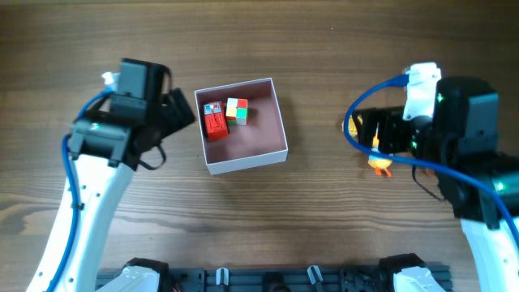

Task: Pack container
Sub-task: 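Move the right gripper to the yellow round toy and grasp it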

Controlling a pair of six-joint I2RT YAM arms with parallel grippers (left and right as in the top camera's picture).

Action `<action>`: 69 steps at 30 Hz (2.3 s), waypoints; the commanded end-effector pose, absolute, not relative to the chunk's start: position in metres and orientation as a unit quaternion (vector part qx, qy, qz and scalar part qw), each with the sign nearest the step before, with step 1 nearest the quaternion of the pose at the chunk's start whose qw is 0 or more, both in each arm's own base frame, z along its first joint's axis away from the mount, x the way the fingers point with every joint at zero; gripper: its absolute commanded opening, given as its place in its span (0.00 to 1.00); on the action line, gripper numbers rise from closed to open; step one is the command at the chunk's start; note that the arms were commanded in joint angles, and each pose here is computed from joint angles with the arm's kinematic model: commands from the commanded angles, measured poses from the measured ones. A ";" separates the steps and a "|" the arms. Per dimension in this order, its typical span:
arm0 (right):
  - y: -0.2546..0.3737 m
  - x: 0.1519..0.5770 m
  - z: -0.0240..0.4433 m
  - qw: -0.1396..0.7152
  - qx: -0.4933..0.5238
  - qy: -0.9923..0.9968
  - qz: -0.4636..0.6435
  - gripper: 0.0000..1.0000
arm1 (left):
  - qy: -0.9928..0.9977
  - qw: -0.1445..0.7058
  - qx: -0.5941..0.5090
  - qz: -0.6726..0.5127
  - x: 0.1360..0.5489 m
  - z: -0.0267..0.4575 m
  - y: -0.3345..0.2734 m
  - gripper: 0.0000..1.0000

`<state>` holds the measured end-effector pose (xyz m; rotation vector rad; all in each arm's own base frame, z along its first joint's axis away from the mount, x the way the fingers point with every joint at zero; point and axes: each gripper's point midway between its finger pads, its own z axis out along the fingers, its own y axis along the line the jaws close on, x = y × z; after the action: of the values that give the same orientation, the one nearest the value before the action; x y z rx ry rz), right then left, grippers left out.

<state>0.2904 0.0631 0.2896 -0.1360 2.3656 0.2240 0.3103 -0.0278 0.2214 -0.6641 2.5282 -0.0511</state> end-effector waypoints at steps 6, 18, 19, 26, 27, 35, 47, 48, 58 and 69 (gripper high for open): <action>0.057 0.348 0.156 0.184 -0.064 0.981 0.024 1.00 | 0.919 0.242 -0.312 -0.026 0.305 0.217 0.005 1.00; 0.020 0.377 0.059 0.092 -0.032 0.995 0.021 1.00 | 0.920 0.238 -0.311 -0.024 0.305 0.216 0.006 1.00; 0.020 0.377 0.052 0.083 -0.032 0.996 0.021 1.00 | 0.920 0.238 -0.312 -0.024 0.305 0.216 0.006 1.00; 0.021 0.367 0.008 0.021 -0.030 0.999 0.021 1.00 | 0.920 0.238 -0.311 -0.024 0.305 0.215 0.006 1.00; 0.020 0.366 0.005 0.017 -0.030 0.999 0.021 1.00 | 0.920 0.238 -0.311 -0.024 0.305 0.215 0.006 1.00; 0.022 0.365 0.000 0.013 -0.026 0.999 0.027 0.99 | 0.920 0.237 -0.311 -0.024 0.305 0.215 0.006 1.00; 0.025 0.369 -0.003 0.017 -0.031 0.999 0.034 1.00 | 0.920 0.237 -0.312 -0.024 0.305 0.215 0.006 1.00; 0.025 0.366 -0.007 0.009 -0.031 0.999 0.034 0.99 | 0.920 0.237 -0.311 -0.024 0.305 0.215 0.006 1.00; 0.037 0.360 -0.018 -0.009 -0.046 0.998 0.036 0.87 | 0.920 0.237 -0.311 -0.024 0.305 0.215 0.006 1.00; 0.042 0.360 -0.018 -0.009 -0.053 0.998 0.035 0.46 | 0.920 0.237 -0.311 -0.024 0.305 0.215 0.006 1.00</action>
<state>0.3737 0.0318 -0.0019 -0.1614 3.0868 0.0449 0.3058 0.0049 0.2171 -0.8333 2.5202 -0.0605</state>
